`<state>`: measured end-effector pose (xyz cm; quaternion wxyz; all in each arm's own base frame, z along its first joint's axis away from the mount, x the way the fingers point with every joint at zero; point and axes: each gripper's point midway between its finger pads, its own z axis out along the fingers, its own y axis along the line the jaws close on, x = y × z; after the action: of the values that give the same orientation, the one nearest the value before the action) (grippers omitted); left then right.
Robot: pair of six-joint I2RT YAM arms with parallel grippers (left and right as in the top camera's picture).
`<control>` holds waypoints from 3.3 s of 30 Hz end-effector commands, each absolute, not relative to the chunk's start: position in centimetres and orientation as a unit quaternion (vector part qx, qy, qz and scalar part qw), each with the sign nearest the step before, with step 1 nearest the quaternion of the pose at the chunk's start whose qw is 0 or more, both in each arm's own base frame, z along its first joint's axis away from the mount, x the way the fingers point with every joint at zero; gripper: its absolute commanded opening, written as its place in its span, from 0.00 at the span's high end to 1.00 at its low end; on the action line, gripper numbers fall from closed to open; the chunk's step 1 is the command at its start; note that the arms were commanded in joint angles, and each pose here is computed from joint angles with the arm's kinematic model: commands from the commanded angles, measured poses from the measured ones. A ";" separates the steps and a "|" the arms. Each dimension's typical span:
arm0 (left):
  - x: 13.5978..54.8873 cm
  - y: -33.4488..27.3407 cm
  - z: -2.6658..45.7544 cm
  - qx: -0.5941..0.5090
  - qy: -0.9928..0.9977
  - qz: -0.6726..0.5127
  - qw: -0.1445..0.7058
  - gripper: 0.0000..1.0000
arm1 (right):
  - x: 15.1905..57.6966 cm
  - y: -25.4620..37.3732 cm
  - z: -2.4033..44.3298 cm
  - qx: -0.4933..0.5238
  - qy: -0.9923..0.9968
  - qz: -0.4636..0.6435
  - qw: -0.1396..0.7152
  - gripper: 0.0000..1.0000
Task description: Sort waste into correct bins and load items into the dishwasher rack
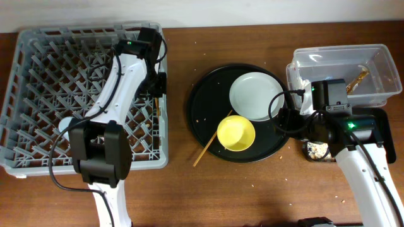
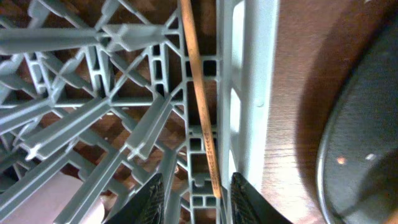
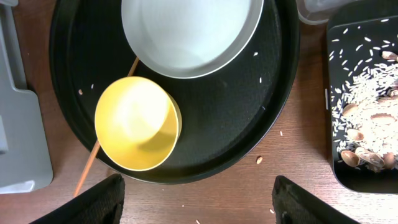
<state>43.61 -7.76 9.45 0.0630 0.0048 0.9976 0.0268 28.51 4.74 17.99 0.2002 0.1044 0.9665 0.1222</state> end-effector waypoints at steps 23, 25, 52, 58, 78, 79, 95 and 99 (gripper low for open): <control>27.9 -25.4 2.3 0.339 0.938 -0.066 -0.036 0.64 | 28.8 4.7 18.2 0.107 0.965 0.125 0.206 0.22; 27.8 -25.3 1.4 0.339 0.938 -0.067 -0.034 0.71 | 28.8 4.7 18.2 0.107 0.965 0.125 0.206 0.22; 38.6 -21.8 19.5 0.157 0.951 -0.238 0.124 0.43 | 29.3 0.7 18.1 0.210 0.950 0.084 0.217 0.02; 33.0 -27.7 10.4 0.253 0.950 -0.164 0.076 0.43 | 28.5 -2.2 17.7 0.269 0.938 0.072 0.204 0.02; 41.3 -5.3 23.1 0.053 0.927 0.287 0.236 1.00 | 28.2 -2.2 17.6 0.270 0.940 0.071 0.199 0.02; 41.4 -1.2 25.7 0.013 0.897 0.364 0.251 1.00 | 28.2 -2.2 17.6 0.270 0.940 0.071 0.199 0.02; 42.2 14.5 18.1 -0.213 0.811 0.478 0.263 1.00 | 28.2 -2.2 17.6 0.270 0.940 0.071 0.198 0.02; 42.9 13.9 13.8 -0.181 0.825 0.486 0.225 1.00 | 28.2 -2.2 17.6 0.270 0.940 0.071 0.199 0.02</control>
<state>42.99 14.32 16.69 0.2575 -0.2057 0.8169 0.4735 28.17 -1.74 17.54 0.1958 0.2629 0.9414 0.0790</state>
